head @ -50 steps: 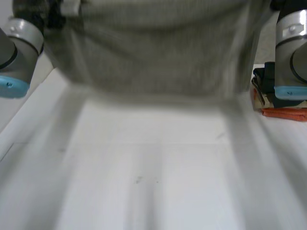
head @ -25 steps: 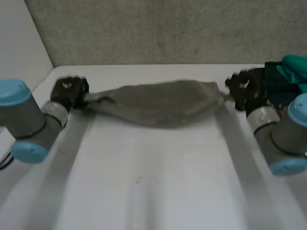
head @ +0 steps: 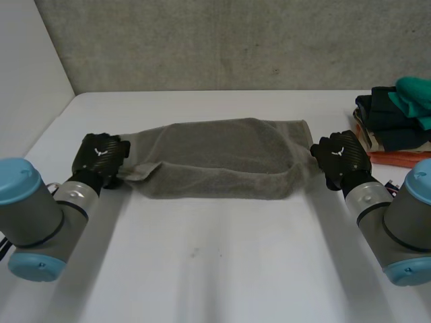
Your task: Fold the laundry.
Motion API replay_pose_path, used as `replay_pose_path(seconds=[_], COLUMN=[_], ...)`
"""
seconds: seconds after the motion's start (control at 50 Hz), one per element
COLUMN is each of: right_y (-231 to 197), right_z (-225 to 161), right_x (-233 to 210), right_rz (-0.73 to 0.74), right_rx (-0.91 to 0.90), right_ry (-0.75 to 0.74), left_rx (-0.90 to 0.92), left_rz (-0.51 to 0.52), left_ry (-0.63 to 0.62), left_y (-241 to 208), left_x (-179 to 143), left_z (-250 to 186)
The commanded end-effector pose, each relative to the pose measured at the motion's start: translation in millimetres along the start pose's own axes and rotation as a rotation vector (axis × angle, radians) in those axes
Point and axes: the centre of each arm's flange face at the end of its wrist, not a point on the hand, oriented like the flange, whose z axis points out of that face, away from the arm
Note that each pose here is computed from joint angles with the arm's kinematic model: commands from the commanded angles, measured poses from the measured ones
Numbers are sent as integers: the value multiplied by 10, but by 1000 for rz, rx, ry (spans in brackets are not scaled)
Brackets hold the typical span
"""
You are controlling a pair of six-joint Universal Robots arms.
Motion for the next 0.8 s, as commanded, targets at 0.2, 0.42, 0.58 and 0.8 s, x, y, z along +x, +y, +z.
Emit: replay_pose_path(seconds=[0.2, 0.42, 0.58, 0.8], right_y=[7, -258, -769, -984], right_z=[-16, -91, -417, -731], right_x=[-27, 241, 909, 1146], right_rz=[-4, -11, -149, -152], right_rx=[-18, -13, -74, -225], right_ry=[-11, 21, 98, 32], left_rx=[25, 62, 43, -138], left_rz=[14, 3, -169, -275], left_ry=[64, -71, -235, -139], left_y=[64, -361, -949, -856], left_x=[293, -108, -817, -866], left_z=[76, 85, -486, -815])
